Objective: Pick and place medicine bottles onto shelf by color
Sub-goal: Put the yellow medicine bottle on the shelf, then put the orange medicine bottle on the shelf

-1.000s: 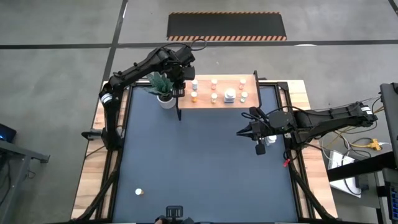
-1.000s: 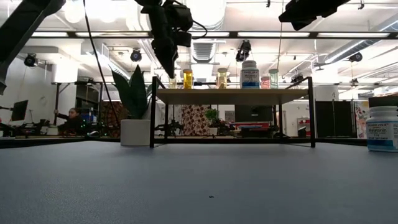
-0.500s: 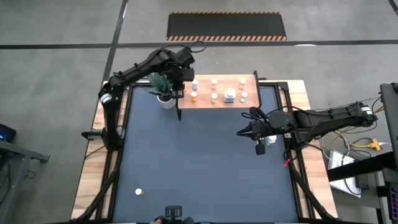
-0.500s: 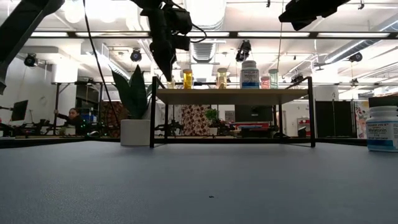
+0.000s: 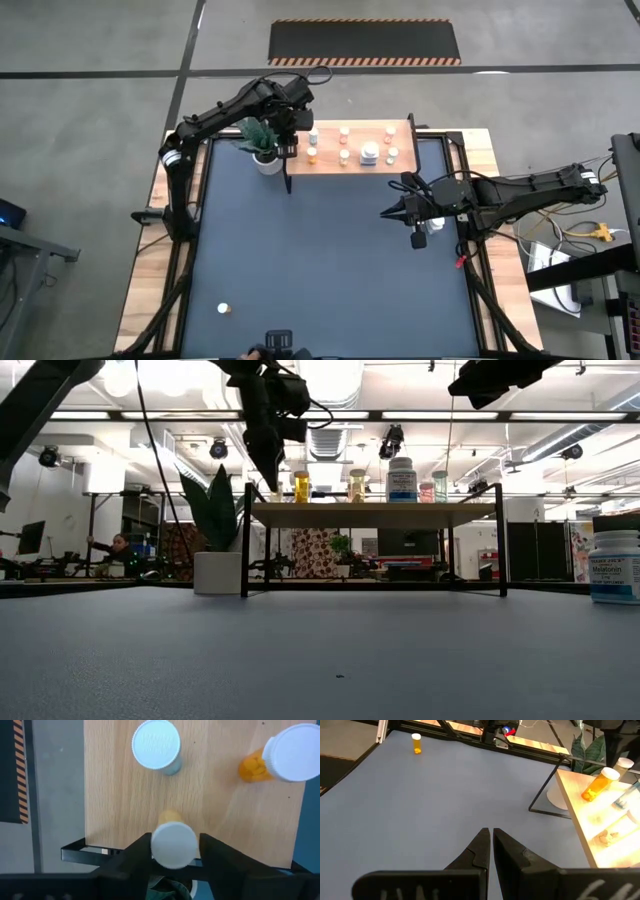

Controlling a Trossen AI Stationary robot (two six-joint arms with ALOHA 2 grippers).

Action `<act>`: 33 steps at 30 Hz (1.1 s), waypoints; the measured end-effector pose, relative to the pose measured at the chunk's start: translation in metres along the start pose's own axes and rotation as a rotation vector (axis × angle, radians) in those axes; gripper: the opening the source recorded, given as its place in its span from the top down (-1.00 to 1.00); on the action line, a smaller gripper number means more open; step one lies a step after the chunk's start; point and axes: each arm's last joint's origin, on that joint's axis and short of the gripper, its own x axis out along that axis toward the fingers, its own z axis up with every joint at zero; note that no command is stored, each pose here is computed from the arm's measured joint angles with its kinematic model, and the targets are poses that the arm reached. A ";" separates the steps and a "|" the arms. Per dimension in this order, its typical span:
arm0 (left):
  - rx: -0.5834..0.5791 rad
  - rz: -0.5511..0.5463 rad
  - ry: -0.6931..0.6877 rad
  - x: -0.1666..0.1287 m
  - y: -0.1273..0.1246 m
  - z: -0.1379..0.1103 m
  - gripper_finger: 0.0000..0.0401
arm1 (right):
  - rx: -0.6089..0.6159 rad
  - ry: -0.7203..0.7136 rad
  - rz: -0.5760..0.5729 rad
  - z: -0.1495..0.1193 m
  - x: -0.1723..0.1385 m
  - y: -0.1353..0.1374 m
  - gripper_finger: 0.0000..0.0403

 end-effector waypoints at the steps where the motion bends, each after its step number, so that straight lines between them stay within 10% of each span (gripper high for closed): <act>1: -0.001 0.001 0.000 0.000 0.000 0.000 0.23 | 0.000 0.000 0.000 0.000 0.000 0.000 0.94; 23: -0.021 0.112 -0.040 -0.044 -0.008 -0.012 -0.09 | 0.000 0.002 0.000 0.000 0.000 0.000 0.94; 33: -0.009 -0.054 -0.302 -0.088 -0.104 -0.001 -0.08 | 0.008 -0.005 0.004 -0.016 0.010 0.004 0.94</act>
